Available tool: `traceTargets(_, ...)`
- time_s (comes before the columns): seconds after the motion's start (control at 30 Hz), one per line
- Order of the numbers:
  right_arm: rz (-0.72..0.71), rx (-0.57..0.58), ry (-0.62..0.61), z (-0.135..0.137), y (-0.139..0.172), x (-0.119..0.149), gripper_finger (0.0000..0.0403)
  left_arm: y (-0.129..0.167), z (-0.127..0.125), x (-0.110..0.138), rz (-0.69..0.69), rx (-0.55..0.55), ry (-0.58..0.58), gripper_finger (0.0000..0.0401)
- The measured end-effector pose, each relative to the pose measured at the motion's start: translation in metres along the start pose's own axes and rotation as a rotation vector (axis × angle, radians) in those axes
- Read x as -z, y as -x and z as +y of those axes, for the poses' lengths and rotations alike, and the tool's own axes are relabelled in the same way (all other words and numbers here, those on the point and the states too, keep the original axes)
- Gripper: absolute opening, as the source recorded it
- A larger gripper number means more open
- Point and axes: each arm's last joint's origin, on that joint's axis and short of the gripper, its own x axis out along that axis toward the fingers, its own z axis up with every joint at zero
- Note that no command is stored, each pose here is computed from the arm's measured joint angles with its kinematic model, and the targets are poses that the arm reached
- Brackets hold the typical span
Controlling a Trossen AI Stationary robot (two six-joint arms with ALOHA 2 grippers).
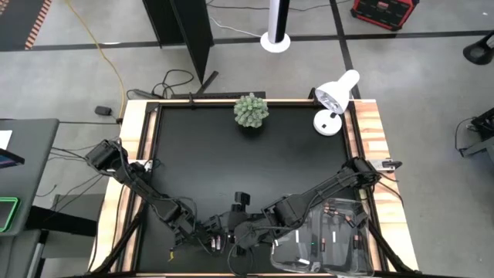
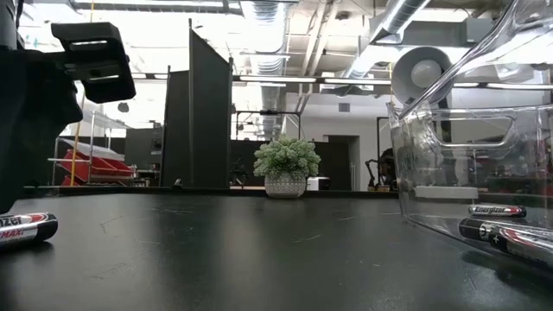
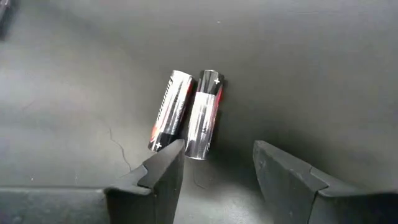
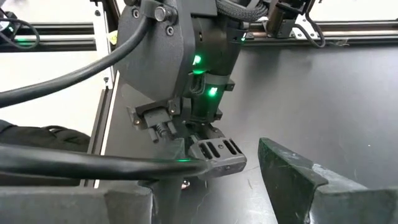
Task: Sort batteries
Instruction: Put the silver battery into the left transparent bin
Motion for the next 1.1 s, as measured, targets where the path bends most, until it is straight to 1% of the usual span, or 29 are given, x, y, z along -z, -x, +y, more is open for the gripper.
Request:
traceTargets(0.2,0.000,0.000,-0.001,0.000,0.000,0.000,0.0222,0.000,0.002,-0.003,-0.032,-0.015,-0.004,0.0187)
traceTargets(0.3,0.000,0.000,-0.002,0.000,0.000,0.000,0.0222,0.000,0.002,-0.004,-0.056,0.001,0.002,0.0187)
traceTargets(0.53,0.000,0.000,-0.001,0.000,0.000,0.000,0.0222,0.000,0.007,0.000,-0.061,0.013,0.071,0.0186)
traceTargets(0.8,0.000,0.000,-0.003,0.000,0.000,0.000,0.0222,-0.019,0.007,0.006,-0.027,0.052,0.140,0.0185)
traceTargets(1.0,0.000,0.000,-0.007,0.000,0.000,0.000,0.0222,-0.018,0.011,0.002,-0.030,0.048,0.157,0.0185)
traceTargets(1.1,0.001,0.000,-0.007,0.000,0.000,0.000,0.0222,-0.018,0.012,0.003,-0.030,0.045,0.177,0.0174)
